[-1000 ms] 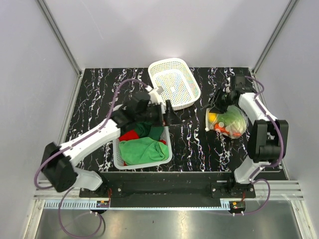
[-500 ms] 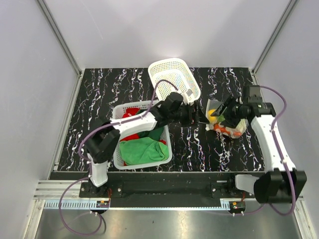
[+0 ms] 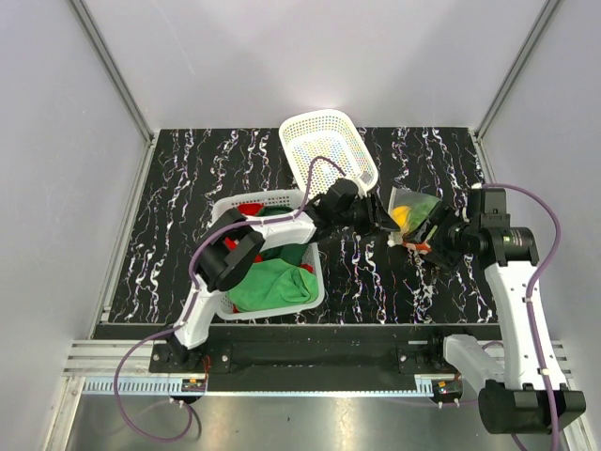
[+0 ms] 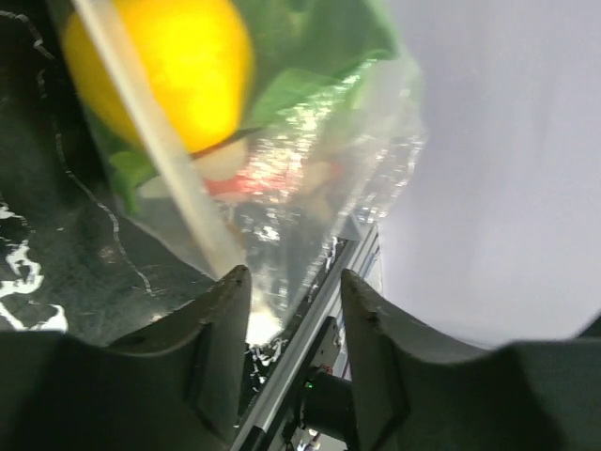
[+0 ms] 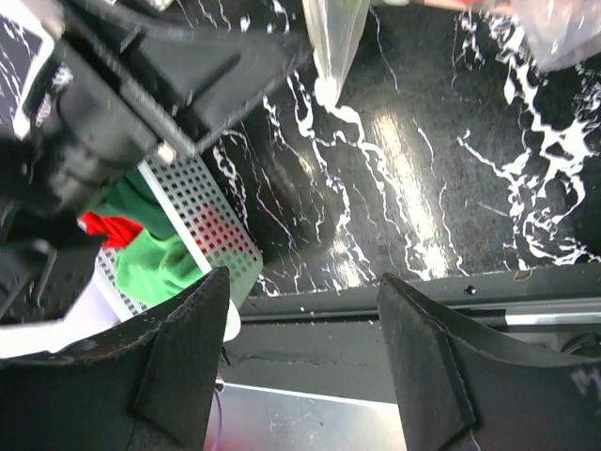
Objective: Open the zip-top bag and remove the fake food
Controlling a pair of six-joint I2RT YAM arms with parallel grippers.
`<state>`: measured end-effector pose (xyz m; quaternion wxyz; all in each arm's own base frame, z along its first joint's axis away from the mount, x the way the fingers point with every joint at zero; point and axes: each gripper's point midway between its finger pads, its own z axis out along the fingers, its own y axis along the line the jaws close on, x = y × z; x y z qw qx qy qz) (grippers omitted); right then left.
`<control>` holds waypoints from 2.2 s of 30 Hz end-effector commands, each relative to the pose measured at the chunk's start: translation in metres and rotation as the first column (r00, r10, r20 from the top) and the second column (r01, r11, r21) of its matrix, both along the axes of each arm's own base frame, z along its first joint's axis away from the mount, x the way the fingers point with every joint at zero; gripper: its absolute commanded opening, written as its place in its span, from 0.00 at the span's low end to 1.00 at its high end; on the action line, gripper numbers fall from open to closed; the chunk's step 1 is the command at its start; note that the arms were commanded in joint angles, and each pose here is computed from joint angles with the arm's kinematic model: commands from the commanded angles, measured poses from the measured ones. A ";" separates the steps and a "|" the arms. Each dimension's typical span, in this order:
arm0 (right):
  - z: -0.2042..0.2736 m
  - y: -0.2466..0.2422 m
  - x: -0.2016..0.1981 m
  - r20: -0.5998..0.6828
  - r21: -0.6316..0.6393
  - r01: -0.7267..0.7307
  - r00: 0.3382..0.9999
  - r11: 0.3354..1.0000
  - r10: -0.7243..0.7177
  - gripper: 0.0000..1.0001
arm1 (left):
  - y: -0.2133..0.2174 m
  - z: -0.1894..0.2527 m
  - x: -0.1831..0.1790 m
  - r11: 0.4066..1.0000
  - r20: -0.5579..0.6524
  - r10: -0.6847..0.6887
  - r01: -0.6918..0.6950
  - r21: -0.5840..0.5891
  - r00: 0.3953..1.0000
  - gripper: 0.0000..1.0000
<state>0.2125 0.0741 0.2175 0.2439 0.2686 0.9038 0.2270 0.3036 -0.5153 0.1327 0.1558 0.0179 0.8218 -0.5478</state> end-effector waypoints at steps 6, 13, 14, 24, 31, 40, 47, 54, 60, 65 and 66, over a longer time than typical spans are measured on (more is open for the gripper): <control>-0.029 0.011 -0.025 -0.060 0.049 -0.056 0.996 0.997 0.059 0.73 | -0.004 0.015 0.022 0.999 0.082 0.045 -0.044 -0.008 0.996 0.49; -0.048 0.016 -0.028 -0.079 0.089 -0.036 0.996 0.995 0.044 0.73 | 0.002 0.000 0.029 0.998 0.052 0.058 -0.059 0.020 0.997 0.61; -0.051 0.022 -0.030 -0.088 0.124 -0.050 0.994 0.991 0.061 0.72 | 0.002 -0.004 0.032 0.998 0.028 0.060 -0.060 0.003 0.998 0.59; -0.045 0.031 -0.003 -0.062 0.191 -0.044 0.996 0.981 0.057 0.72 | -0.021 0.018 0.046 0.964 -0.094 0.033 -0.057 -0.259 0.995 0.52; -0.048 0.017 0.017 -0.066 0.164 0.048 0.997 0.985 -0.037 0.72 | -0.022 0.025 0.044 0.950 -0.112 0.012 -0.046 -0.310 0.994 0.42; -0.064 0.001 0.036 -0.140 0.192 0.129 0.985 0.973 -0.103 0.73 | -0.024 0.035 0.037 0.927 -0.143 -0.050 -0.007 -0.374 0.989 0.06; -0.066 -0.024 0.045 -0.186 0.294 0.273 0.956 0.916 -0.225 0.77 | -0.020 0.044 0.033 0.941 -0.128 -0.046 0.000 -0.337 0.991 0.00; -0.067 -0.020 0.058 -0.213 0.408 0.343 0.937 0.846 -0.277 0.76 | -0.003 0.040 0.021 0.965 -0.170 -0.027 -0.019 -0.260 0.985 0.22; -0.066 -0.019 0.055 -0.177 0.398 0.301 0.952 0.866 -0.250 0.78 | 0.003 0.009 0.020 0.987 -0.215 0.008 -0.041 -0.153 0.977 0.69; -0.077 -0.019 0.047 -0.188 0.373 0.307 0.949 0.875 -0.252 0.78 | -0.010 0.001 0.031 0.978 -0.239 0.006 -0.055 -0.200 0.971 0.63; -0.079 -0.019 0.046 -0.191 0.371 0.307 0.949 0.876 -0.251 0.78 | -0.013 0.002 0.031 0.976 -0.242 -0.007 -0.046 -0.211 0.970 0.61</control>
